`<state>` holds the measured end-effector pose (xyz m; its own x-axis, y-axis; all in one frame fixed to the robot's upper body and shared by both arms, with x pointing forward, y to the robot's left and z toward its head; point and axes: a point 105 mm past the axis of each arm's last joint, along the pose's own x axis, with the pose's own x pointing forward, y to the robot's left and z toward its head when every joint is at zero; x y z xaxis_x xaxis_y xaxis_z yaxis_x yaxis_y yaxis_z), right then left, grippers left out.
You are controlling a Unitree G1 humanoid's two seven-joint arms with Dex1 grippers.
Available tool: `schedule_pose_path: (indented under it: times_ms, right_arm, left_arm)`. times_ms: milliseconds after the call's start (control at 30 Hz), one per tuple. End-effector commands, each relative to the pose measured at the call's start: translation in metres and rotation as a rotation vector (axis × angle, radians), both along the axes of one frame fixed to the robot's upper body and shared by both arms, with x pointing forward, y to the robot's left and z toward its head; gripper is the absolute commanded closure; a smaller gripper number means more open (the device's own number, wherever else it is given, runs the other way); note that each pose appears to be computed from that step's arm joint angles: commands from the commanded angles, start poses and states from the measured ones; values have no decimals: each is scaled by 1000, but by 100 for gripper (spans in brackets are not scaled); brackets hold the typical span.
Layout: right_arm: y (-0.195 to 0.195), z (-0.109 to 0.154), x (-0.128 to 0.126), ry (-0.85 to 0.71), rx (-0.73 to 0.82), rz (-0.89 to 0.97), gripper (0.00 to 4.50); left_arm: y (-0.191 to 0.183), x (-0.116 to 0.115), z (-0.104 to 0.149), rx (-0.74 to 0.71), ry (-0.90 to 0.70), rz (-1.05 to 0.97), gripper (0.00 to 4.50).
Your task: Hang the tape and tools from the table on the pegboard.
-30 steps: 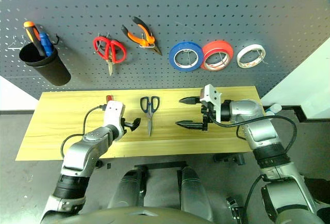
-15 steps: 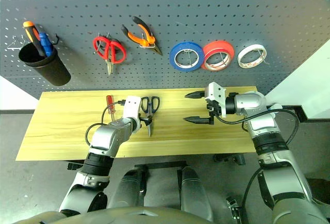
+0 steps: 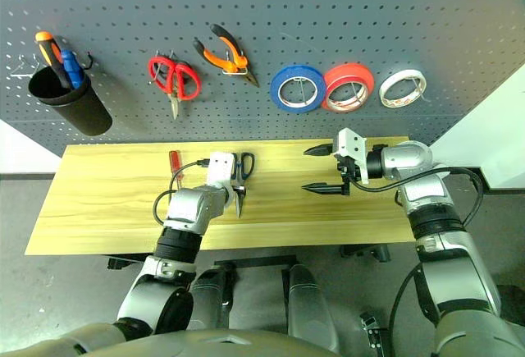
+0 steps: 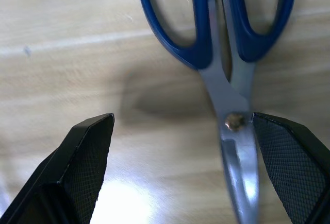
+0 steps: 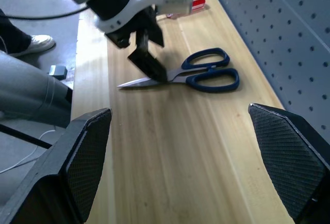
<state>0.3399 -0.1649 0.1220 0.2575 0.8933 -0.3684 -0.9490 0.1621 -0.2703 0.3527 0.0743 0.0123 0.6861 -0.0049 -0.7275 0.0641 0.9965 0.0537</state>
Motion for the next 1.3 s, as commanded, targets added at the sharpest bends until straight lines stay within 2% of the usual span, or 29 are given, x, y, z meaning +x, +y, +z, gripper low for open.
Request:
schedule_pose_path:
  times_ms: [33,633,733,933,1100,1300]
  right_arm:
    - [-5,12,3,-43,23,-9,3]
    - [-5,3,1,-58,0,-4,3]
    - [-6,3,1,-66,-4,-9,0]
    - [-8,0,1,-70,-19,-14,0]
    - [-10,0,1,-70,-24,-29,0]
    - [-11,-3,-3,-74,-26,-30,0]
  left_arm:
    - [-3,0,1,18,13,10,0]
    - [-10,1,-5,1,49,65,0]
    - [-10,4,-5,-2,45,73,56]
    - [-8,7,-6,-6,56,91,244]
    - [1,8,-6,84,50,95,393]
    - [6,8,-1,63,55,122,397]
